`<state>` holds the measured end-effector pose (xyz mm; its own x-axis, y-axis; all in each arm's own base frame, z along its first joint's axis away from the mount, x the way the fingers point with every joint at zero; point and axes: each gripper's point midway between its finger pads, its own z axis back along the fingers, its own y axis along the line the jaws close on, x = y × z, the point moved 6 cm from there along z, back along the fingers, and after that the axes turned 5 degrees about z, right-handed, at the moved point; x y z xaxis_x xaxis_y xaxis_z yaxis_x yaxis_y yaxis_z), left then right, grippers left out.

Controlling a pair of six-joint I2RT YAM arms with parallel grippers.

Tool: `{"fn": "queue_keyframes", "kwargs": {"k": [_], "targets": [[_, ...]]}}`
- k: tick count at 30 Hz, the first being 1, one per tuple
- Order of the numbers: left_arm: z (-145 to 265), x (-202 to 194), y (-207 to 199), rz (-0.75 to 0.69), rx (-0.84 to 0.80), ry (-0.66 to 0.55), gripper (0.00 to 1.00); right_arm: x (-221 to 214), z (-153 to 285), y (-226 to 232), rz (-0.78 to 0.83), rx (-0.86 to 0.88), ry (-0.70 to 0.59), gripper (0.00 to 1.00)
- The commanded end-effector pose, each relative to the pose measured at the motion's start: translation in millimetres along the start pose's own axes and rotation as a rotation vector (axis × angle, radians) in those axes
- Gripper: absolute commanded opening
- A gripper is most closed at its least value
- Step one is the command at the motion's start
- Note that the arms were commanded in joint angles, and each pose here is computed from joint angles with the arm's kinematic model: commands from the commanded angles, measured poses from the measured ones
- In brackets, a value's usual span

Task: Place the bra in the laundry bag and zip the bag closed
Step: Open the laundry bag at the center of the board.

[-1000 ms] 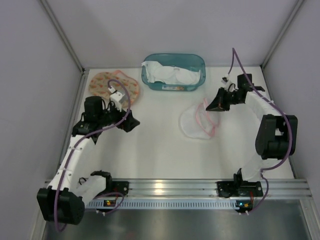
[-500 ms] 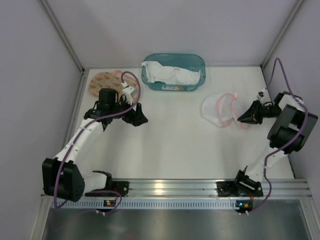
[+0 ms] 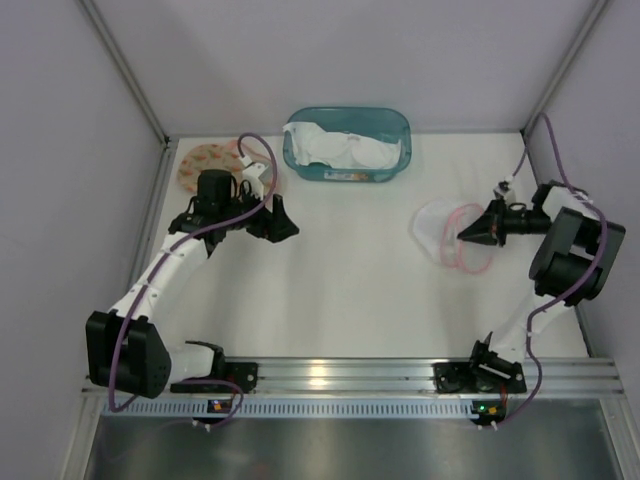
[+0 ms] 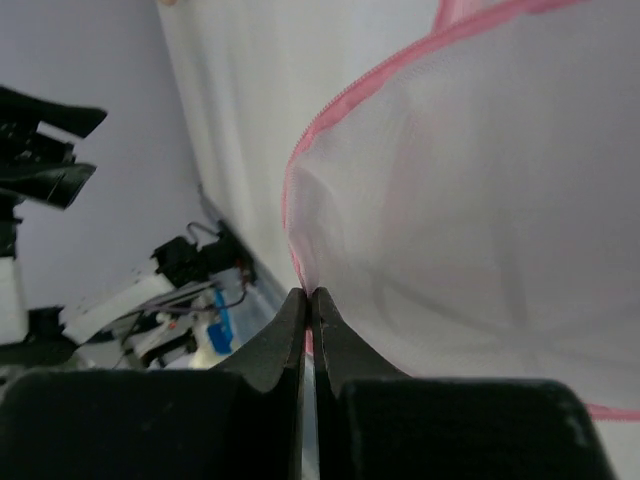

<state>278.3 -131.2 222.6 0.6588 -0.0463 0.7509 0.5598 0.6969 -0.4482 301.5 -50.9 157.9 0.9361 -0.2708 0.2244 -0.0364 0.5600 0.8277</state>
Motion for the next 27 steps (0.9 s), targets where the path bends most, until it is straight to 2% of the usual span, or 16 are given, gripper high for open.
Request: {"fn": "queue_keyframes", "kwargs": {"k": [1, 6, 10, 14, 16, 18, 20, 23, 24, 27], "targets": [[4.0, 8.6, -10.2, 0.003, -0.032, -0.054, 0.83, -30.5, -31.1, 43.7, -0.074, 0.231, 0.067, 0.00], [7.5, 4.0, -16.4, 0.030, -0.059, -0.052, 0.83, -46.2, -55.9, 85.4, -0.104, 0.491, 0.112, 0.00], [7.4, -4.4, -16.9, 0.060, -0.065, -0.037, 0.83, -48.3, -60.9, 119.0, -0.071, 0.597, 0.150, 0.00], [6.8, -9.6, -16.7, 0.069, -0.071, -0.026, 0.83, -43.3, -52.5, 105.3, -0.066, 0.491, 0.149, 0.00], [5.1, -9.9, -15.9, 0.073, -0.070, -0.022, 0.83, -40.0, -43.1, 80.5, -0.036, 0.377, 0.126, 0.00], [1.6, -10.4, -13.4, 0.073, -0.063, -0.016, 0.83, -41.1, -35.1, 56.5, -0.079, 0.261, 0.117, 0.00], [-2.9, -9.3, -10.9, 0.064, -0.055, -0.022, 0.82, -34.9, -17.2, 28.2, -0.129, 0.186, 0.045, 0.00], [-11.6, -7.3, -10.4, 0.052, -0.049, -0.019, 0.82, -28.4, -4.6, -0.5, -0.172, 0.112, 0.007, 0.20], [-14.2, -7.2, -10.3, 0.054, -0.051, -0.017, 0.82, -25.4, -3.5, -4.3, -0.159, 0.090, 0.005, 0.35], [-23.1, -5.3, -11.3, 0.064, -0.044, -0.008, 0.82, -9.9, -0.4, -18.3, -0.100, -0.057, -0.032, 0.59]]}}
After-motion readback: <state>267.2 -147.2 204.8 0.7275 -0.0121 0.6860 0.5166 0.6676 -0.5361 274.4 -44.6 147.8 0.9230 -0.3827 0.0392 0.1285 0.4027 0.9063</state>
